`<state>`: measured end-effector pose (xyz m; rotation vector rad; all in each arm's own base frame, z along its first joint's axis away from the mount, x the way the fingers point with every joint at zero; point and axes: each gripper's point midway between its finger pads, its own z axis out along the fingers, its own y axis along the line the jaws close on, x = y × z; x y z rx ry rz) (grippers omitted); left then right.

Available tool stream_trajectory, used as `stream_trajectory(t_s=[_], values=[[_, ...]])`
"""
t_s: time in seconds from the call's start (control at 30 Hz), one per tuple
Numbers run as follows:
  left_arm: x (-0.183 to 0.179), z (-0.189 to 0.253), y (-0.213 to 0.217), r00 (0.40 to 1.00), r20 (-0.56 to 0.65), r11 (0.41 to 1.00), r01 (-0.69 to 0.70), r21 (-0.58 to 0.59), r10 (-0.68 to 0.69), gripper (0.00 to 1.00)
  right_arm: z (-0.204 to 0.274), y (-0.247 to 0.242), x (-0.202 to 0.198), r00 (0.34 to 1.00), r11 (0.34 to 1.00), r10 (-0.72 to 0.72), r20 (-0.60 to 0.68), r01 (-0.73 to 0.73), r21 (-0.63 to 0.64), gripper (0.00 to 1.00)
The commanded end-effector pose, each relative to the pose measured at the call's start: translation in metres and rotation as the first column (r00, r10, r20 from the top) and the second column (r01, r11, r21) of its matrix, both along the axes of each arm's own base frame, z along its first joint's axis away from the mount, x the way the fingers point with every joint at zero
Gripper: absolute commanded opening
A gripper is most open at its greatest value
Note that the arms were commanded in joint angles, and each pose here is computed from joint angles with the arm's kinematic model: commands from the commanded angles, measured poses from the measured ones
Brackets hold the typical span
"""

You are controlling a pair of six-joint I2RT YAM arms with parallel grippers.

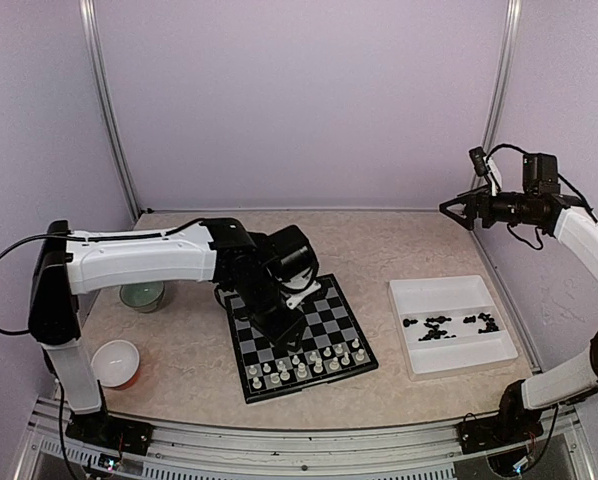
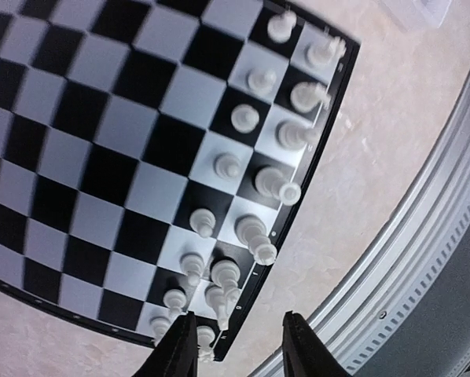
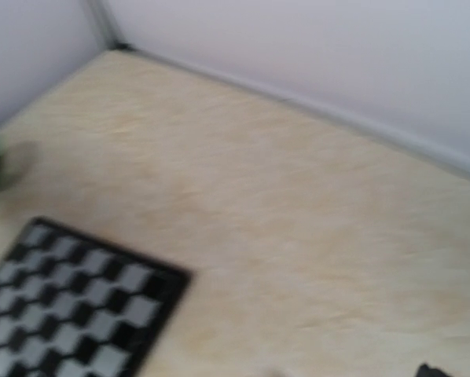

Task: Set up the chess pieces on the board
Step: Place the bishop on c1, then reset both arms

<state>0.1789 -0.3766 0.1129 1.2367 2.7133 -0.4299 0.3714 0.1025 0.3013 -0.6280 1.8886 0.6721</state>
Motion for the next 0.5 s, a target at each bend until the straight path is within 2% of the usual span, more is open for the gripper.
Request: stream_trajectory(t_s=[0.0, 0.03, 0.07, 0.1, 0.23, 0.37, 0.4, 0.47], values=[[0.056, 0.097, 0.003, 0.971, 0.211, 0.971, -0.064, -0.231, 0.114, 0.46, 0.022, -0.029, 0.019, 0.978, 0.976, -0.169, 0.119, 0.182, -0.115, 0.99], [0.07, 0.108, 0.01, 0.956, 0.25, 0.965, -0.088, -0.247, 0.151, 0.5, 0.025, -0.038, 0.026, 0.963, 0.961, -0.233, 0.134, 0.249, -0.12, 0.99], [0.083, 0.12, 0.017, 0.94, 0.285, 0.956, -0.108, -0.272, 0.188, 0.8, 0.03, -0.049, 0.032, 0.941, 0.94, -0.308, 0.138, 0.323, -0.109, 0.99], [0.095, 0.129, 0.023, 0.923, 0.312, 0.947, -0.128, -0.296, 0.223, 0.97, 0.034, -0.058, 0.037, 0.917, 0.917, -0.373, 0.138, 0.388, -0.096, 0.99], [0.143, 0.174, 0.055, 0.805, 0.455, 0.894, -0.195, -0.404, 0.381, 0.99, 0.052, -0.074, 0.042, 0.871, 0.875, -0.452, 0.192, 0.475, -0.094, 0.99], [0.179, 0.207, 0.094, 0.656, 0.538, 0.827, -0.257, -0.5, 0.529, 0.99, 0.06, -0.07, 0.037, 0.874, 0.885, -0.431, 0.226, 0.458, -0.084, 0.99], [0.187, 0.213, 0.102, 0.629, 0.539, 0.808, -0.268, -0.525, 0.56, 0.99, 0.059, -0.068, 0.037, 0.88, 0.892, -0.42, 0.222, 0.445, -0.08, 0.99], [0.196, 0.219, 0.11, 0.613, 0.531, 0.783, -0.258, -0.566, 0.585, 0.99, 0.055, -0.063, 0.035, 0.892, 0.904, -0.4, 0.209, 0.422, -0.072, 0.99]])
